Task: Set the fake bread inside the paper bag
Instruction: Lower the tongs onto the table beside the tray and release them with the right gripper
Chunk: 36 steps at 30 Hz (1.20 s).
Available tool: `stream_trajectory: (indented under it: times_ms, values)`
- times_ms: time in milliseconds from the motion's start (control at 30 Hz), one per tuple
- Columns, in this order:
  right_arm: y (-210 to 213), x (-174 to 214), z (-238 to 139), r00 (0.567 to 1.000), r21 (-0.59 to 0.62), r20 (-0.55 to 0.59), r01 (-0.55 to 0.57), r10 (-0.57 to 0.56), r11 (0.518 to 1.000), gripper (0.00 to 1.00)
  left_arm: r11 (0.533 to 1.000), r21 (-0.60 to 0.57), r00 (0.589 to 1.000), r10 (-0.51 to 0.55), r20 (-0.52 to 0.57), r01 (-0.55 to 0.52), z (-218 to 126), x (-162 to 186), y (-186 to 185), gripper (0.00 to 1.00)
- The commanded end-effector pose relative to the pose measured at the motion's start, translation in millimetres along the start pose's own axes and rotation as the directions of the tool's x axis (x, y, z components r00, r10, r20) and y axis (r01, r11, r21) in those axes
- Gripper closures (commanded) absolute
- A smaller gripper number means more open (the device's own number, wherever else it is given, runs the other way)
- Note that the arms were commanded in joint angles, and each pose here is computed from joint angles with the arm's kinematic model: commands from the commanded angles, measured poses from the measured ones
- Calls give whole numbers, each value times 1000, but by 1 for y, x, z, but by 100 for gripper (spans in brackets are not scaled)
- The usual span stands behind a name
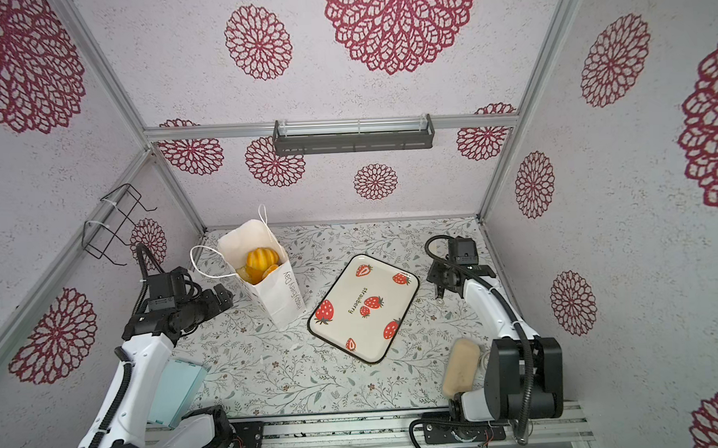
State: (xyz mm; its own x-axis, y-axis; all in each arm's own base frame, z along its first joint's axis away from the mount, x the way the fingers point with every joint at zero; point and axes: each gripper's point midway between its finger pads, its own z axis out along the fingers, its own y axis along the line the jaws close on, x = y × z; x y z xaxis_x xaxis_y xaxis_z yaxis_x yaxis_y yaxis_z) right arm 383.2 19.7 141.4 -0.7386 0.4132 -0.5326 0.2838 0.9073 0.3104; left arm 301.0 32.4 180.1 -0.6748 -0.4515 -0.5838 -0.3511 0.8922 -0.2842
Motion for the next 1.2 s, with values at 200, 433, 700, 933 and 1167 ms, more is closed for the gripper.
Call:
stream_trajectory:
  times_ms: [200, 433, 700, 933, 1167]
  values:
    - [-22, -17, 40, 1000, 102, 24, -2, 0, 995, 50, 1000, -12, 997, -19, 81, 20, -2, -16, 7, 3]
    - [-32, -16, 81, 999, 148, -45, 17, -11, 989, 50, 1000, -9, 995, -27, 92, 28, -4, -17, 9, 2]
    - [-36, -7, 107, 995, 143, -100, 21, -7, 990, 50, 999, -11, 994, -35, 102, 36, -5, -18, 11, 3]
    - [-37, -6, 117, 993, 145, -119, 30, -12, 989, 48, 999, 0, 995, -41, 90, 41, -2, -17, 10, 3]
    - [-36, -6, 128, 991, 144, -136, 25, -5, 989, 42, 999, 8, 996, -47, 73, 46, 2, -14, 9, 3]
